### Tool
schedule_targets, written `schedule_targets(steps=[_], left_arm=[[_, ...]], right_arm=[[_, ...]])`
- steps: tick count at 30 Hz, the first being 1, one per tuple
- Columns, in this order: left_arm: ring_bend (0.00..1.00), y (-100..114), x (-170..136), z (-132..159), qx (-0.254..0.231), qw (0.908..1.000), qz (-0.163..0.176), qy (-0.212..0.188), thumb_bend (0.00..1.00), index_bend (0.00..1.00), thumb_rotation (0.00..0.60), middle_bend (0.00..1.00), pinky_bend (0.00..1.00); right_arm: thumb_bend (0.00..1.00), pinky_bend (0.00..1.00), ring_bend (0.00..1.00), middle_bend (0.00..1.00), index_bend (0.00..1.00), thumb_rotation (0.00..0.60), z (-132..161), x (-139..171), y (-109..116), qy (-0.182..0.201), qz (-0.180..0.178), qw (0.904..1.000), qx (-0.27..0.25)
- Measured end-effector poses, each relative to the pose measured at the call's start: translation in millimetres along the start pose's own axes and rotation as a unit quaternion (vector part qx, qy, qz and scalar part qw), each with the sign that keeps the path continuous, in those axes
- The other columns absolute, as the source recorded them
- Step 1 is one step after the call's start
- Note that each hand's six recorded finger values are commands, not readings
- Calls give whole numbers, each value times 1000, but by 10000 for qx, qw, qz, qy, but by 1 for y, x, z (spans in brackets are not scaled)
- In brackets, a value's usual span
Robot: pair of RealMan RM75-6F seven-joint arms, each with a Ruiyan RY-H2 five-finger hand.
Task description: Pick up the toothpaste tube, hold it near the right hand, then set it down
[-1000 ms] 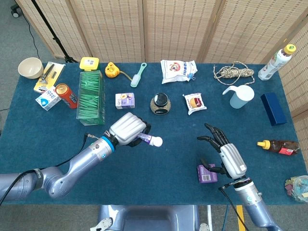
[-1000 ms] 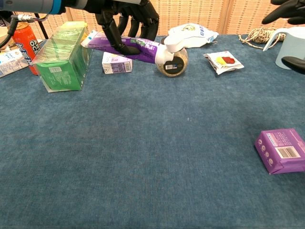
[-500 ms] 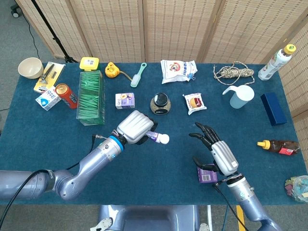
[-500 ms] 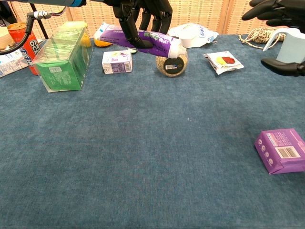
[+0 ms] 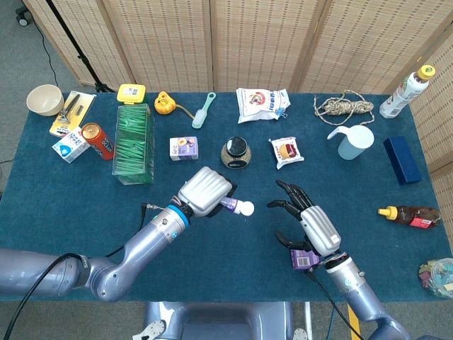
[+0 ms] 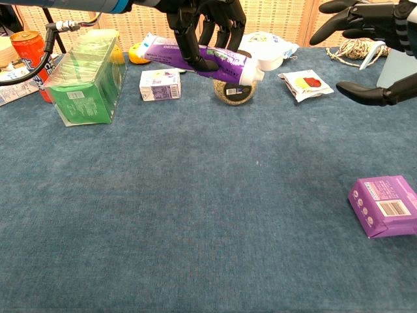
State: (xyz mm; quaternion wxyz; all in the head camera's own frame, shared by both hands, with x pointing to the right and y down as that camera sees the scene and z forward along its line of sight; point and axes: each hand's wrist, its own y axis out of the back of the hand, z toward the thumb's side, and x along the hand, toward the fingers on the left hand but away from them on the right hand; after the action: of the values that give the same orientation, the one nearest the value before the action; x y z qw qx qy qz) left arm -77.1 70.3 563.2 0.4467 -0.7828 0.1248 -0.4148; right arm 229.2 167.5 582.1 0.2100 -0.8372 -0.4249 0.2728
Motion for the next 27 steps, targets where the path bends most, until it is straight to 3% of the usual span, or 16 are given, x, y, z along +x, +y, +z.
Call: schedule_targets(steps=[27], left_arm=[[473,-6,13,14,22,10000,-3,11,514,517,600,526,538]], right_arm=[[390,0,0,0,251,600,14,-16,-19,164,311,9994,-26]])
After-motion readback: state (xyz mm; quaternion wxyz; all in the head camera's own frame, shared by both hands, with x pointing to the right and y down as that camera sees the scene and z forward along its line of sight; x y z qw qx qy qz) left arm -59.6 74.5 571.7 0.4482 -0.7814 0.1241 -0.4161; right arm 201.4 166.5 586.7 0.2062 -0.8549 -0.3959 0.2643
